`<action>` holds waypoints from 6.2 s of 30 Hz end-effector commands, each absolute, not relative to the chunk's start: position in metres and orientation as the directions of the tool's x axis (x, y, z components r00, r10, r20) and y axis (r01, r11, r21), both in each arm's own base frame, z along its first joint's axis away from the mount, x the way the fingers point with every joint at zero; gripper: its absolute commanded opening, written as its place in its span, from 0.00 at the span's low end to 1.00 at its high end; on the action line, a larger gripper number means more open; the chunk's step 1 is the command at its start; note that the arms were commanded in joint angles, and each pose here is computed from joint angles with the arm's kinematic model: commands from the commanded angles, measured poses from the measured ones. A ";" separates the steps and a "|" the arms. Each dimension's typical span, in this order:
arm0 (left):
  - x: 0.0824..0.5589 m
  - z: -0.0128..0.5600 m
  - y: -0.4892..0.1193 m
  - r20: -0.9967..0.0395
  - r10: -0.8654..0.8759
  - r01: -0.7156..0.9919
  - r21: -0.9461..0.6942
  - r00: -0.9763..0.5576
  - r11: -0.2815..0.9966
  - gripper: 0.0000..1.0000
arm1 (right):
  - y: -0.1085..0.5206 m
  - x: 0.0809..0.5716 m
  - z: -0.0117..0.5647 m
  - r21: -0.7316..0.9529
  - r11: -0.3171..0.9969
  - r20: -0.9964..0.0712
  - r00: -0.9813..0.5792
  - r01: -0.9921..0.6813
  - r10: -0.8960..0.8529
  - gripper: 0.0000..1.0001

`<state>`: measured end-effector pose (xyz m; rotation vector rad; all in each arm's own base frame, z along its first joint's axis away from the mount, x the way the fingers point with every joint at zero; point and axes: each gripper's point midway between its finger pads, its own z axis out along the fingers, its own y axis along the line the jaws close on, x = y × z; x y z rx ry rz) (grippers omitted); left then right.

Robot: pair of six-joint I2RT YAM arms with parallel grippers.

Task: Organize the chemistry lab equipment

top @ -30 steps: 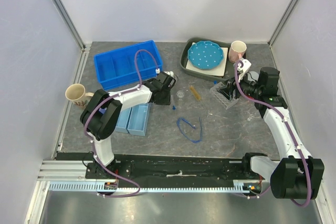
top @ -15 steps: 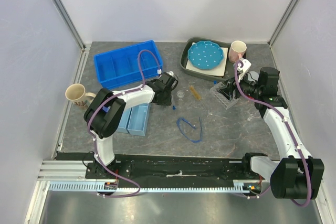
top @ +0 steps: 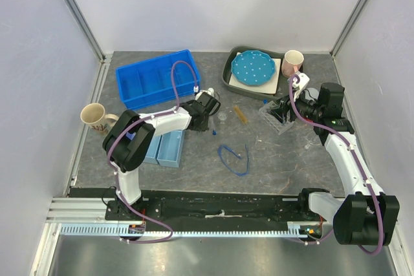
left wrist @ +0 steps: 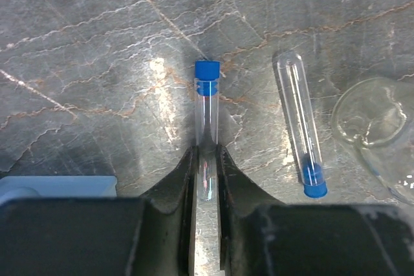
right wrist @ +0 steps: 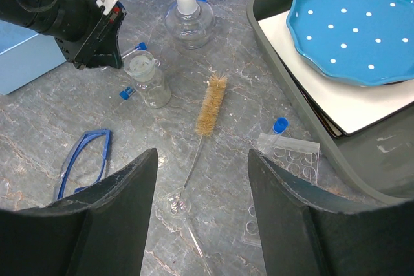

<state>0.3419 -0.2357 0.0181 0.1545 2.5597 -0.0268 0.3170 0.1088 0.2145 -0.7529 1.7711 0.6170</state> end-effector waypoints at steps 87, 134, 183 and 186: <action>0.252 0.216 -0.245 -0.894 -0.095 0.628 -0.379 -0.437 0.680 0.82 | 0.155 0.327 0.212 0.286 0.644 -0.931 -0.365 -0.709 0.012 0.14; 0.228 0.173 -0.187 -0.868 -0.215 0.467 -0.432 -0.448 0.772 1.00 | 0.082 0.446 0.113 0.183 0.938 -0.883 -0.469 -0.293 0.026 0.18; 0.242 0.159 -0.230 -0.692 -0.241 0.362 -0.604 -0.680 0.710 0.98 | 0.088 0.378 0.241 -0.060 0.812 -0.958 -0.194 -0.581 -0.210 0.52; 0.256 0.145 -0.237 -0.629 -0.218 0.277 -0.591 -0.746 0.758 0.98 | 0.091 0.362 0.257 -0.077 0.798 -0.963 -0.164 -0.598 -0.216 0.55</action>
